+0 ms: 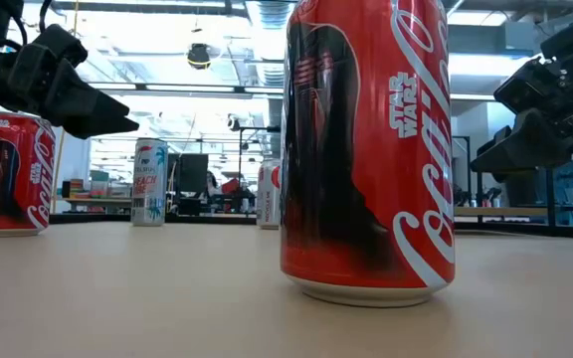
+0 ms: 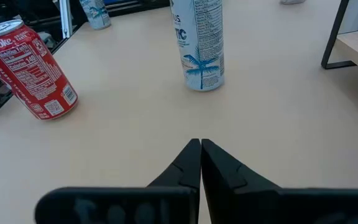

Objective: Place canned beverage on shelf

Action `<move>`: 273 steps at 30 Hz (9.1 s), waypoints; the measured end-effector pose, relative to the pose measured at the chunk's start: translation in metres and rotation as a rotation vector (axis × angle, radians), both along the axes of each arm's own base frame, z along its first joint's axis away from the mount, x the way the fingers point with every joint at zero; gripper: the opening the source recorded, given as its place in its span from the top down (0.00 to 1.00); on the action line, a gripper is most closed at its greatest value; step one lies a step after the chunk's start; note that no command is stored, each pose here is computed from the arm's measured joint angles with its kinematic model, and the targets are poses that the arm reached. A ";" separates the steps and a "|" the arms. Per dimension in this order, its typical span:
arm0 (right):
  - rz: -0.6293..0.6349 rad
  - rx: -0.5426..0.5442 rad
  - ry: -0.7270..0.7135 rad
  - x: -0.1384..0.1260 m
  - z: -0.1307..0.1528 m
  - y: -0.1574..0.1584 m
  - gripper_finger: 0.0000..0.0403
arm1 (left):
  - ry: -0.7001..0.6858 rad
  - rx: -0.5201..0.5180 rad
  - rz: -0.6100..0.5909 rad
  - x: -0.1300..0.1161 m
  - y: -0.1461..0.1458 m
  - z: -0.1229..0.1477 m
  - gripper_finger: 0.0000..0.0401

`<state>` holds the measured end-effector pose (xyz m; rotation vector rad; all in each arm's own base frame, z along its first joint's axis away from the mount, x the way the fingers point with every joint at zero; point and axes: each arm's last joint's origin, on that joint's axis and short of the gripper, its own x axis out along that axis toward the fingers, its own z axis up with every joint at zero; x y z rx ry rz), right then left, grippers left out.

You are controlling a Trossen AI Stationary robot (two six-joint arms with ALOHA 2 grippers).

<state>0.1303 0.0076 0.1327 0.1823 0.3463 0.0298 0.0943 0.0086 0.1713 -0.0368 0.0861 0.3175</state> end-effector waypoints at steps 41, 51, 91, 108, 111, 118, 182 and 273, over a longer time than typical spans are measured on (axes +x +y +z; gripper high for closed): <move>0.000 0.000 0.000 0.000 0.000 0.000 0.91 | 0.000 0.000 0.000 0.000 0.000 0.000 0.15; 0.000 0.000 0.000 0.000 0.000 0.000 0.91 | -0.004 -0.013 0.001 0.000 0.000 0.000 0.15; 0.211 -0.112 -0.214 0.115 0.176 0.052 0.90 | -0.129 -0.278 0.172 -0.001 0.004 0.001 0.15; 0.103 -0.300 0.010 0.196 0.207 0.045 0.48 | -0.135 -0.335 0.121 -0.001 0.002 0.001 0.15; 0.082 -0.259 0.106 0.203 0.204 0.042 0.37 | -0.133 -0.352 0.084 0.000 0.001 0.001 0.15; 0.093 -0.261 0.271 0.212 0.201 0.043 0.21 | -0.144 -0.377 0.028 0.000 0.000 0.001 0.15; 0.163 -0.353 0.546 0.238 0.149 -0.001 0.18 | -0.179 0.021 0.007 -0.004 -0.001 0.030 0.15; -0.269 -0.264 0.573 0.176 0.203 -0.257 0.29 | -0.172 0.044 -0.017 -0.003 -0.001 0.030 0.15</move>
